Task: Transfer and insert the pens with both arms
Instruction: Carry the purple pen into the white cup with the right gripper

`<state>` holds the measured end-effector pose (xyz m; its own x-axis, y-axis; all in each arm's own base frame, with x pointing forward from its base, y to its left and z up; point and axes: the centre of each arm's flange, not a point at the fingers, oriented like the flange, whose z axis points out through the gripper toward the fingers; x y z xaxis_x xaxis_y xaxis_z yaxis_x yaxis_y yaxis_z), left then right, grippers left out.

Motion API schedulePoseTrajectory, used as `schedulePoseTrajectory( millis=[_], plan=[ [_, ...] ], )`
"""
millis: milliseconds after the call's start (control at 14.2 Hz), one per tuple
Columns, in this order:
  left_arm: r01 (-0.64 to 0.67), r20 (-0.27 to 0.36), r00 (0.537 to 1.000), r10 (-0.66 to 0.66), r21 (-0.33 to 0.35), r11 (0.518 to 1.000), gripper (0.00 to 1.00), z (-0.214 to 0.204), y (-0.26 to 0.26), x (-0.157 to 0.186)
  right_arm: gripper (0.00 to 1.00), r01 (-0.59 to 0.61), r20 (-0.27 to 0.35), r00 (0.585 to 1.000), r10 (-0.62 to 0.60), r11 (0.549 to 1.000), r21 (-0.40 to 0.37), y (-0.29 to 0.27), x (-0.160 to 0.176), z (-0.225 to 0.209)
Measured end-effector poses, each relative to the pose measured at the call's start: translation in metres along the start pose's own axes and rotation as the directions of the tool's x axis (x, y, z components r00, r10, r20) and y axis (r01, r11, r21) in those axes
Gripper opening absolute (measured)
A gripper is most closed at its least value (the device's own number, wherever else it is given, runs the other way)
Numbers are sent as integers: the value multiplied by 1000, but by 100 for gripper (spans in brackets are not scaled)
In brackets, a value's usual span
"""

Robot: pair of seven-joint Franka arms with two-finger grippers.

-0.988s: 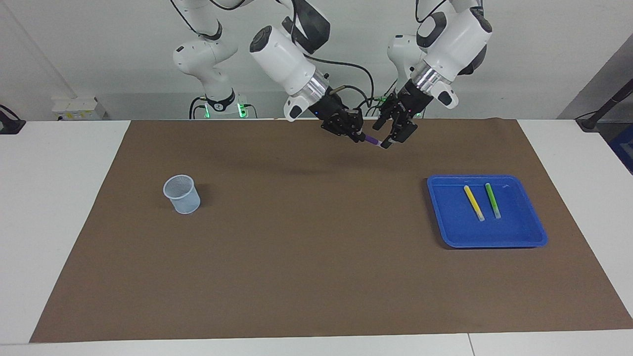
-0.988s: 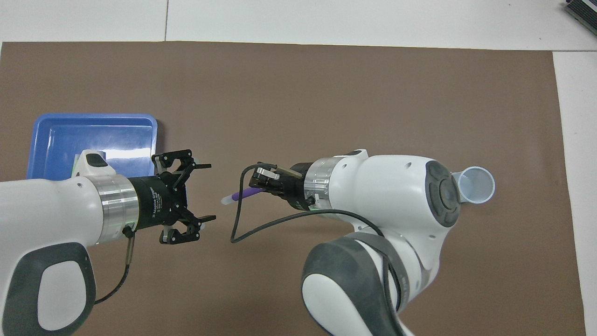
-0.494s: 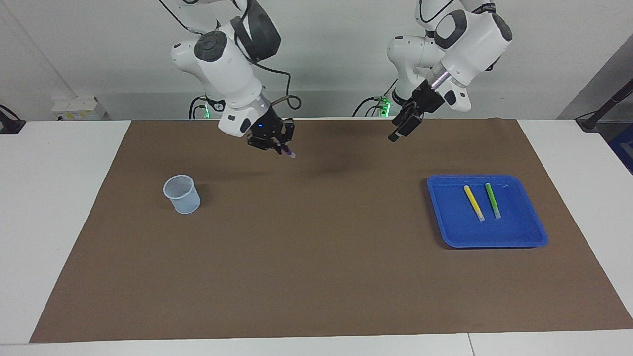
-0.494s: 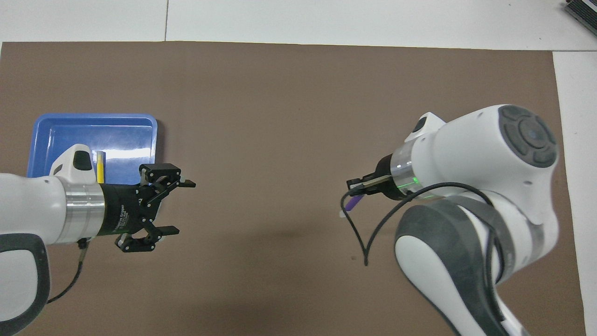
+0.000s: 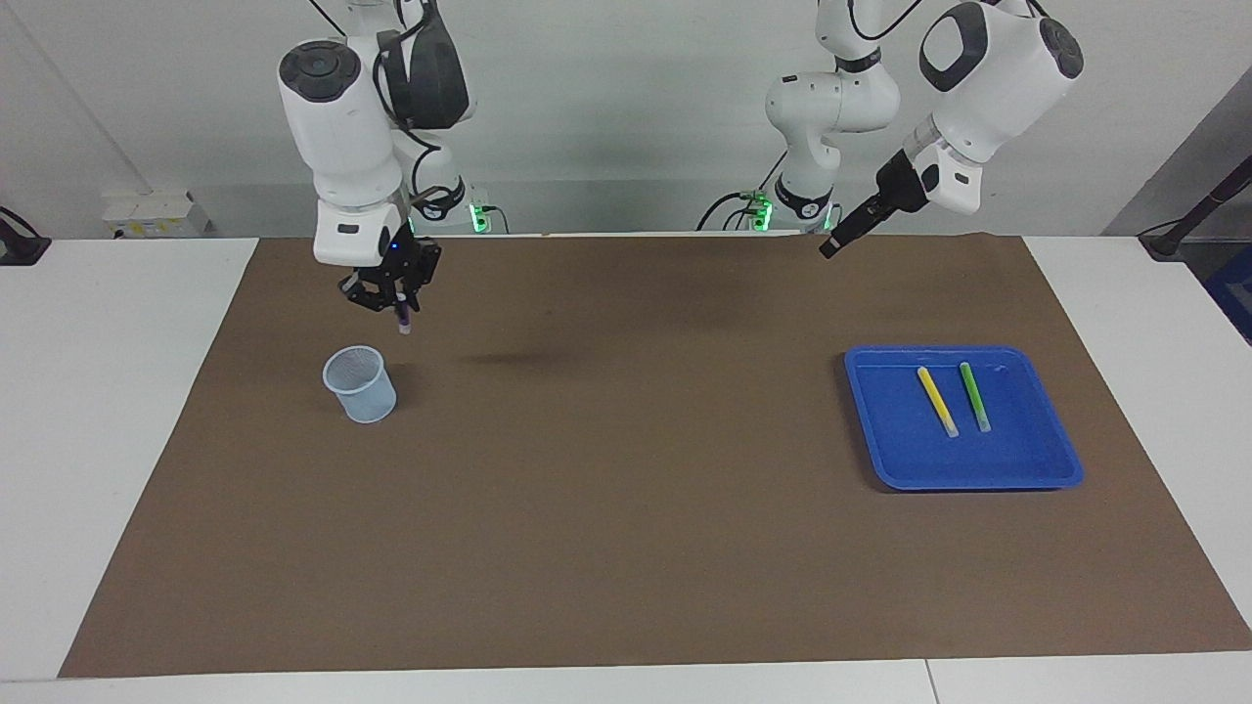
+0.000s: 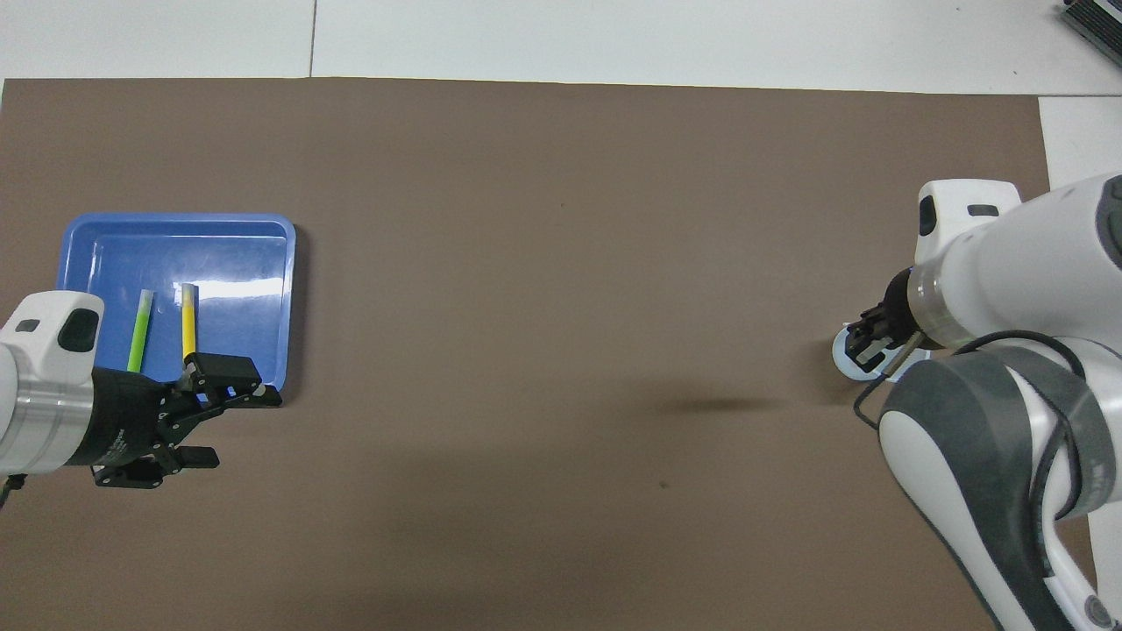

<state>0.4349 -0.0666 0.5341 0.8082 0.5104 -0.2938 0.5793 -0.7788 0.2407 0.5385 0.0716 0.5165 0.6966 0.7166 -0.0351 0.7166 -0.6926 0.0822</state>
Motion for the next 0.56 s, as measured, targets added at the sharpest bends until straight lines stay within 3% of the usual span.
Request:
schedulePoseTrajectory(
  millis=[282,565],
  plan=[
    [-161,-5,987,162,65,985,100,-17,-25,14,18,105,-17,994,-105,994,-24,14,-11,41],
    [-379,-23,921,388,175,909,100,-28,-38,26,18,155,-24,987,-156,987,-34,14,-10,46]
  ],
)
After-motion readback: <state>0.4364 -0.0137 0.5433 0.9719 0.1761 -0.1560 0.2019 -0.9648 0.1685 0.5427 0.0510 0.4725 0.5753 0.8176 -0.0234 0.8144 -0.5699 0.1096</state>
